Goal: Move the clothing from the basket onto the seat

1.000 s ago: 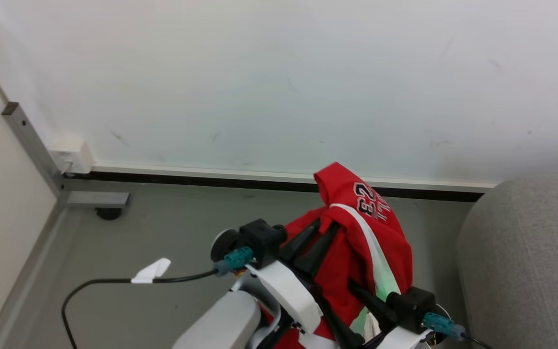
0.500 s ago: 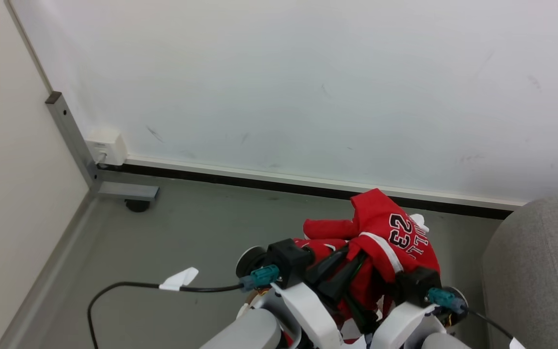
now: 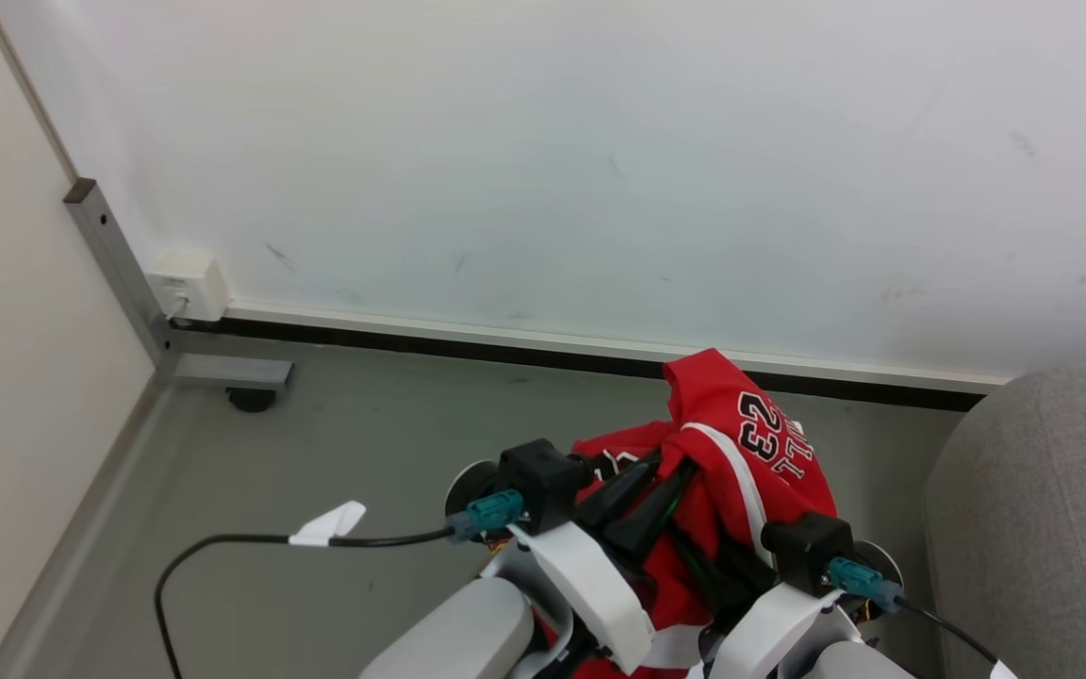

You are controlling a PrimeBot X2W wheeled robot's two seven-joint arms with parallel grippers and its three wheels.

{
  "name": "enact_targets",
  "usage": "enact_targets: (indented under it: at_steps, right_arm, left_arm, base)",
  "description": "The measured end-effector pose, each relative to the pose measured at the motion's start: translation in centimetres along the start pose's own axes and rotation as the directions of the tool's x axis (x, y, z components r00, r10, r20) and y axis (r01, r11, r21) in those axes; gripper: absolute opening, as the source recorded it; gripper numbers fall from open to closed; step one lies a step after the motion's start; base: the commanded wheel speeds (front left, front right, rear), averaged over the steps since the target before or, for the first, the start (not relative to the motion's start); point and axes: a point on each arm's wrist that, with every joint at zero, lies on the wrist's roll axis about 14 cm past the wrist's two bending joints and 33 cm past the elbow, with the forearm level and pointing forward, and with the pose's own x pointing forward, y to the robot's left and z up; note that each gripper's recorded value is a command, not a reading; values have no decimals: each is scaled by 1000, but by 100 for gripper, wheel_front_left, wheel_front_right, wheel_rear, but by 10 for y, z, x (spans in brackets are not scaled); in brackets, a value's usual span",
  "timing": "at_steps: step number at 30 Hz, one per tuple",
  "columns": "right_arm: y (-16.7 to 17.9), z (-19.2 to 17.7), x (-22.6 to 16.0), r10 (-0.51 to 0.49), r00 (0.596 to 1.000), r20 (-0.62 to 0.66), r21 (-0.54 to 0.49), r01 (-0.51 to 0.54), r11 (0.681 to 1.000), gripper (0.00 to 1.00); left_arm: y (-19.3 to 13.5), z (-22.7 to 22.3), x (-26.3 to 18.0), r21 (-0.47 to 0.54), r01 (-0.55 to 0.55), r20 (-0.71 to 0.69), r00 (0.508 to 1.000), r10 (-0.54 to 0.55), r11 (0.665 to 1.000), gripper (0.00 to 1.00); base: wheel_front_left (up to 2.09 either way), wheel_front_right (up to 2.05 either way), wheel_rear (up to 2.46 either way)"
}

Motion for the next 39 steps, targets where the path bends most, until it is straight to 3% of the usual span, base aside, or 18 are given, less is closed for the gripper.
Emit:
enact_targets:
  at_steps: [15,17,18,31,39]
  right_arm:
    - [-6,3,-8,-21,1000,17,9,20,1000,0]
    - [-7,4,-9,-21,1000,21,10,21,1000,0]
    - [-7,4,-10,-23,999,22,10,23,1000,0]
    - [-48,17,-40,-152,985,87,2,152,988,0]
    - [-103,40,-87,-326,929,172,-14,334,943,0]
  left_arm:
    - [10,1,5,-1,-25,7,1000,25,1000,1]
    - [10,1,6,2,-23,6,1000,23,1000,42]
    - [10,1,6,3,-22,6,1000,22,1000,100]
    - [-4,-5,18,-12,28,5,1000,-28,1000,100]
    - [-34,-9,32,-35,128,20,992,-128,991,100]
  base:
    - [0,0,0]
    - [0,0,0]
    - [0,0,0]
    - [0,0,0]
    - [0,0,0]
